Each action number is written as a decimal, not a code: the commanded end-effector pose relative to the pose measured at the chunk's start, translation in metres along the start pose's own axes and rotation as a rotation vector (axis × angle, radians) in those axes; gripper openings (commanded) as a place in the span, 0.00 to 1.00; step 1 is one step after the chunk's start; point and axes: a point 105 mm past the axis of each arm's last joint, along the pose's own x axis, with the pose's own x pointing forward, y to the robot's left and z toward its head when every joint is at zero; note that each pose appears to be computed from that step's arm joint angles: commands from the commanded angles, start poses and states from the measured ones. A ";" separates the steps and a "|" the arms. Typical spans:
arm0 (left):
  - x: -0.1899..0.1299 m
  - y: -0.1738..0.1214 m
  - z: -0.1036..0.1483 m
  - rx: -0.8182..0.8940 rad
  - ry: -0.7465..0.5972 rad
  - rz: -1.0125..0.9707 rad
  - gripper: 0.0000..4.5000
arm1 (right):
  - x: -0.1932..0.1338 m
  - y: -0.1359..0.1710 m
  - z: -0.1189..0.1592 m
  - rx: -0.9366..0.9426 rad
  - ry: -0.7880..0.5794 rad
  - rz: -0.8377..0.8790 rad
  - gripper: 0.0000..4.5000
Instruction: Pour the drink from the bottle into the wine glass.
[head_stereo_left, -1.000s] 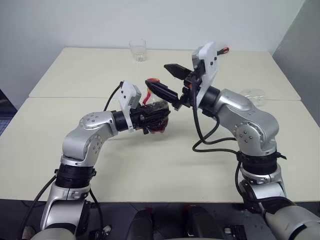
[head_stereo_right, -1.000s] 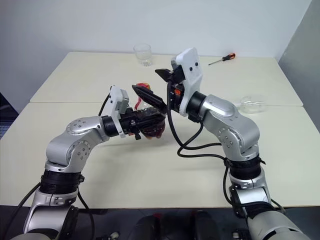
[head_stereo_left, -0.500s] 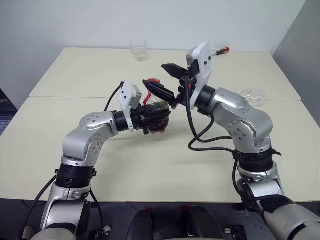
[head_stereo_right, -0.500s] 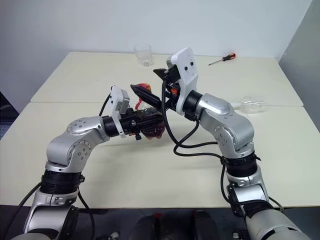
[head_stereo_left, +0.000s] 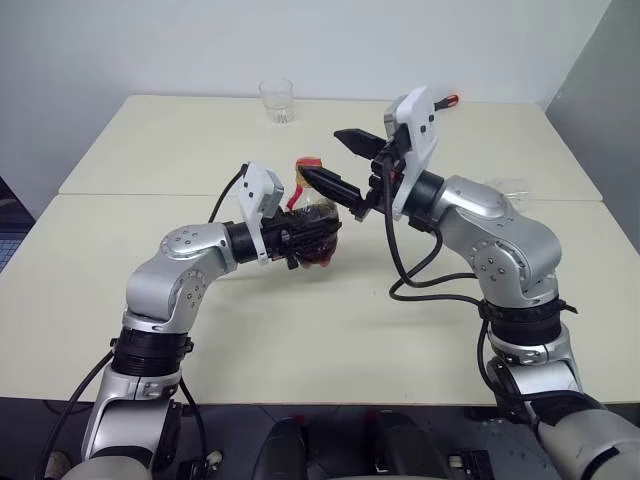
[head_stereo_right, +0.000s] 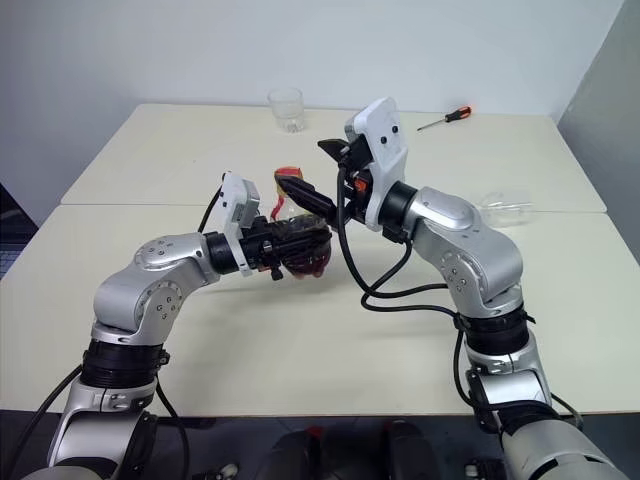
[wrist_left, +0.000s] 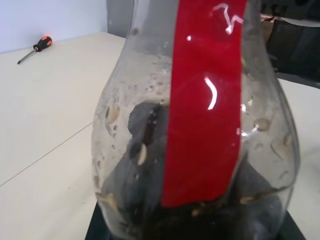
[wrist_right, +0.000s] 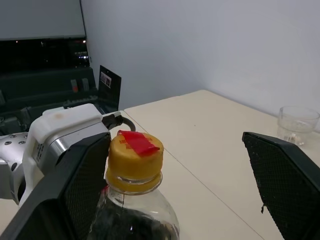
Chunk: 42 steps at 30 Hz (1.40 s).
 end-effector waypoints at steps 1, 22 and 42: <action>-0.001 -0.001 0.022 0.079 -0.062 -0.009 0.29 | -0.014 -0.015 0.006 -0.020 -0.017 -0.067 1.00; 0.000 -0.001 0.023 0.084 -0.056 -0.020 0.29 | -0.024 0.002 0.009 0.066 -0.029 0.020 1.00; 0.000 -0.004 0.023 0.084 -0.064 -0.019 0.29 | 0.006 0.012 0.015 0.080 -0.061 0.057 1.00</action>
